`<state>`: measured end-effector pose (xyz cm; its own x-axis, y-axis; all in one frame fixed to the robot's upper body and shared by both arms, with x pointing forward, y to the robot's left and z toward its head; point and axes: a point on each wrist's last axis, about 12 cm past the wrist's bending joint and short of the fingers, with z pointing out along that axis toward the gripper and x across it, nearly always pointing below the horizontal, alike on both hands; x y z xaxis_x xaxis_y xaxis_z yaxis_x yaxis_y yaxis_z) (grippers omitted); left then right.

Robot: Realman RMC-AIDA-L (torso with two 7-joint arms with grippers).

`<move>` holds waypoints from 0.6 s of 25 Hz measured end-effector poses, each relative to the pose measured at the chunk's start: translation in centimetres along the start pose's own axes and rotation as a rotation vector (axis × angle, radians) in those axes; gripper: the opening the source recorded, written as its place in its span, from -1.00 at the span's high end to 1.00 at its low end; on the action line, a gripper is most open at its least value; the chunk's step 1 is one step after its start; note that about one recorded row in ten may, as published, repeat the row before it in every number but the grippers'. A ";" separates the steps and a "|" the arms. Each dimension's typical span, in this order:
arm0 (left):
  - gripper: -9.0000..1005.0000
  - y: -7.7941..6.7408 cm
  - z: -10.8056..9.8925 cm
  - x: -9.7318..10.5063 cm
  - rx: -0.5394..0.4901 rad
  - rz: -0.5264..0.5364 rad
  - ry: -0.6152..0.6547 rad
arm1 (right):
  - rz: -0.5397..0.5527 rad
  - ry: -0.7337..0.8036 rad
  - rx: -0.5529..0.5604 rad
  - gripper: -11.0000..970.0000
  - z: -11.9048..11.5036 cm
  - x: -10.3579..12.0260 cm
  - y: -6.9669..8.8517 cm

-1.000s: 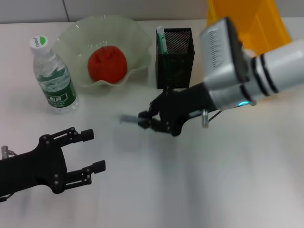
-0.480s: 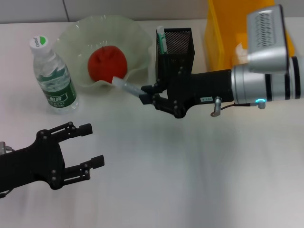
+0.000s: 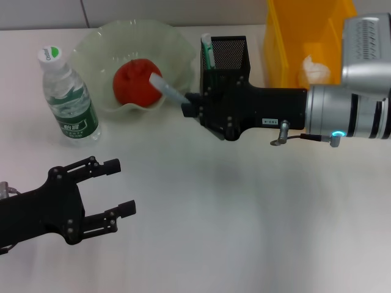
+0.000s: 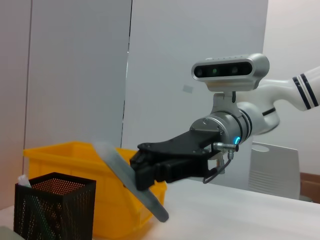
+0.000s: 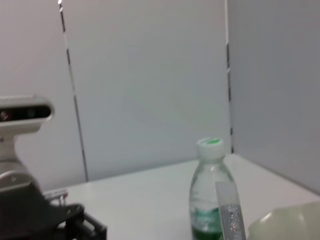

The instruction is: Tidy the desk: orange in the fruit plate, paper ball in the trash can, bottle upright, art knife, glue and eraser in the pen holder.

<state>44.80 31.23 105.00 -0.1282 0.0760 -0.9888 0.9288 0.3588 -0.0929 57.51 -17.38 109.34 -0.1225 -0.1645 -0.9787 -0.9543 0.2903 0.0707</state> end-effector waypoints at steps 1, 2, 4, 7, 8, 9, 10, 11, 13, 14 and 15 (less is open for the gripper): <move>-0.55 0.0 0.0 0.0 0.000 0.003 0.000 | 0.000 0.000 0.000 0.71 0.0 0.0 0.0; -0.55 0.0 0.0 0.0 -0.001 0.005 -0.001 | -0.001 -0.020 0.012 0.72 0.0 0.2 0.0; -0.55 0.0 0.0 0.0 -0.001 0.009 -0.001 | -0.003 -0.054 0.036 0.72 -0.1 0.6 0.2; -0.55 0.0 0.0 0.0 -0.001 0.013 -0.002 | -0.012 -0.098 0.078 0.72 -0.1 1.3 0.3; -0.55 0.0 0.1 0.0 -0.001 0.013 -0.003 | -0.021 -0.113 0.095 0.72 -0.2 1.4 0.3; -0.55 -0.1 0.1 0.0 -0.001 0.012 -0.004 | -0.023 -0.121 0.104 0.72 -0.2 1.5 0.4; -0.55 -0.1 0.1 0.0 -0.002 0.012 -0.006 | -0.025 -0.131 0.113 0.72 -0.3 1.6 0.4; -0.55 -0.1 0.1 0.0 -0.003 0.013 -0.008 | -0.021 -0.143 0.121 0.72 -0.3 1.7 0.4; -0.55 0.0 0.1 0.0 -0.004 0.013 -0.011 | -0.015 -0.187 0.148 0.72 -0.6 1.7 0.5; -0.55 0.0 0.2 -0.1 -0.003 0.014 -0.012 | -0.011 -0.212 0.164 0.72 -0.7 1.8 0.5; -0.55 0.0 0.2 -0.1 -0.001 0.016 -0.014 | -0.005 -0.248 0.187 0.72 -0.9 1.8 0.5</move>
<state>44.87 31.06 105.10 -0.1088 0.0683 -0.9917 0.9302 0.3589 -0.0773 56.52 -18.39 107.82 -0.0255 0.0618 -0.9978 -0.8852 0.4623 0.0513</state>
